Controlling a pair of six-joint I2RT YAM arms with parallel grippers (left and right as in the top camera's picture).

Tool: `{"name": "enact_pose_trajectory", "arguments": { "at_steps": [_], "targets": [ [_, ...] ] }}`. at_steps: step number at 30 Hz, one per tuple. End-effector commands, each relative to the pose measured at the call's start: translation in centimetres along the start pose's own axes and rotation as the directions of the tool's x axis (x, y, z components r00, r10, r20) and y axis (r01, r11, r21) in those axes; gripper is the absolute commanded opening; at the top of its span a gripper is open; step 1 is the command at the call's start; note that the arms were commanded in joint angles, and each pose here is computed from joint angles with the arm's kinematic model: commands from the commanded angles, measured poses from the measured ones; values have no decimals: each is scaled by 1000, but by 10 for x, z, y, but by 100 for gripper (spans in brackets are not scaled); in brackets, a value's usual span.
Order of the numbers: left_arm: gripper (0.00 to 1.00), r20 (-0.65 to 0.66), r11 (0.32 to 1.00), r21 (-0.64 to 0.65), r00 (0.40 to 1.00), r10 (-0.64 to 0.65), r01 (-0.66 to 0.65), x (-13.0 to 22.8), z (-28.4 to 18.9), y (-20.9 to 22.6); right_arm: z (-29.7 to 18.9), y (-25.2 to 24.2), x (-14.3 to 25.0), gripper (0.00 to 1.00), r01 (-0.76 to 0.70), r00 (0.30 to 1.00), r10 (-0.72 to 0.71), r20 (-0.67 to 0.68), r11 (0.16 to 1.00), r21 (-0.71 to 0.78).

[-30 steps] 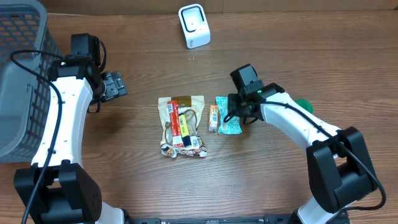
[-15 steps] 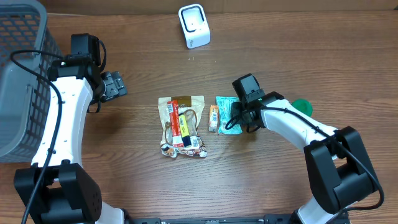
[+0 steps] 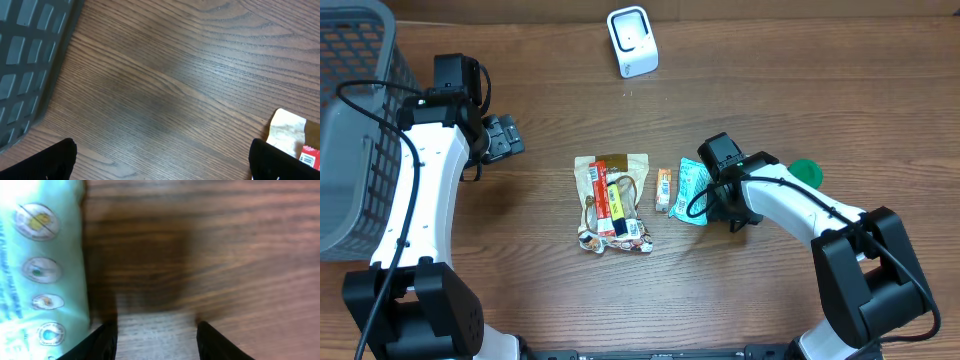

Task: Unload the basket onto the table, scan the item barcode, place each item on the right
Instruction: 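Close the right gripper on the teal pack's edge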

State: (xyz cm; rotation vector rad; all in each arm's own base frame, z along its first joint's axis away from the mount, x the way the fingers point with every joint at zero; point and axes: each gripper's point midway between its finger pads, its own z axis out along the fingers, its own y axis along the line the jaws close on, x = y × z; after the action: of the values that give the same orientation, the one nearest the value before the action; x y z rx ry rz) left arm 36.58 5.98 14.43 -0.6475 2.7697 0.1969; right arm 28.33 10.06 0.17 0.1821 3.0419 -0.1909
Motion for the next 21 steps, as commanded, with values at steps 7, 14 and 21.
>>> {"name": "enact_pose_trajectory", "arguments": {
  "at_steps": [7, 14, 21],
  "targets": [
    [100, 29, 1000, 4, 999, 16, -16, -6, -8, 0, -56, 24, -23, 54, -30, 999, 27, -44, 996, -83],
    [100, 29, 1000, 4, 999, 16, -16, -6, -8, 0, -80, 63, -86, 25, 4, 982, 44, 183, 968, -252],
    [100, 29, 1000, 4, 999, 16, -16, -6, -8, 0, -62, 67, -108, 7, -4, 961, 70, 267, 971, -239]
  ]
}}
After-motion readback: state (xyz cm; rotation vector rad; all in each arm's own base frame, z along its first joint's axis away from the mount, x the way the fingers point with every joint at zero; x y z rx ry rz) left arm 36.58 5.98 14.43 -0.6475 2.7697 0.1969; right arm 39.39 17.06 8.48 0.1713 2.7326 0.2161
